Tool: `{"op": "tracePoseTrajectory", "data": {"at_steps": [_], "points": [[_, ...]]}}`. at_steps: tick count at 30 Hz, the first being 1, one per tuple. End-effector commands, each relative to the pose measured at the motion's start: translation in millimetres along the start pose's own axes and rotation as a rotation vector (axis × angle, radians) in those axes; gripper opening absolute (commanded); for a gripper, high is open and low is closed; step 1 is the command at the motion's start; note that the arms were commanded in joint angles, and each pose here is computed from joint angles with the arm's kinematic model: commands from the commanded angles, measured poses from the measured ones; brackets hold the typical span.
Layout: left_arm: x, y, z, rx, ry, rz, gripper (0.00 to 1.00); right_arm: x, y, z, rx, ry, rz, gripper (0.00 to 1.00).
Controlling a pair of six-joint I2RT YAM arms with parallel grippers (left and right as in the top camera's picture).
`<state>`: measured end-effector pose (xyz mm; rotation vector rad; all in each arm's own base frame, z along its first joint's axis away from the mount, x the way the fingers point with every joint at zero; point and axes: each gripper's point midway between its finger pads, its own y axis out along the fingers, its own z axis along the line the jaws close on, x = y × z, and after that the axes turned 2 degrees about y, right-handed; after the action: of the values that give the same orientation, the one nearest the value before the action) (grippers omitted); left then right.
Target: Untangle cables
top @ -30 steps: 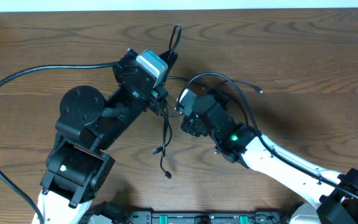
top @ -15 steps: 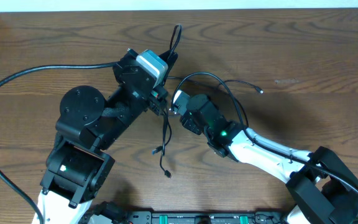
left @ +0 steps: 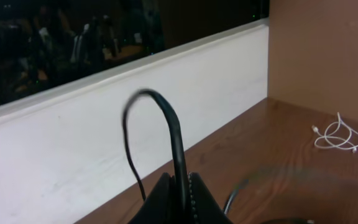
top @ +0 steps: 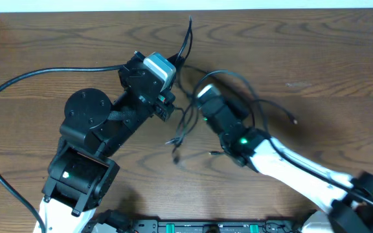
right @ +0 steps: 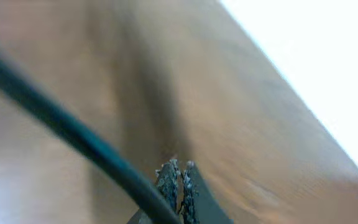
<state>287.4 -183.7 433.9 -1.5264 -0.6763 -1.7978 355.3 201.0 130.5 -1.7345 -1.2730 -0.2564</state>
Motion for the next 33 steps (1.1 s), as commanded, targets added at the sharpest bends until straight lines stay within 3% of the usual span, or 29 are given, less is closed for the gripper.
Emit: {"op": "tracePoseTrajectory", "data": {"at_steps": [1,15,21,28,33], "points": [[5,-5,12,0.069,0.022,0.003,0.07,-6,-29,-99,-0.394,0.207,0.021,0.01],[-41,-25,68,0.417,0.055,0.231,0.07,-80,-129,-285,-0.845,0.768,-0.018,0.01],[-55,-33,77,0.484,0.061,0.299,0.07,-122,-177,-332,-1.038,0.931,-0.036,0.01],[-66,-60,107,0.705,0.087,0.388,0.07,-182,-229,-370,-1.324,1.211,-0.106,0.01],[-68,-74,120,0.811,0.101,0.420,0.07,-212,-243,-384,-1.406,1.307,-0.118,0.01]]}}
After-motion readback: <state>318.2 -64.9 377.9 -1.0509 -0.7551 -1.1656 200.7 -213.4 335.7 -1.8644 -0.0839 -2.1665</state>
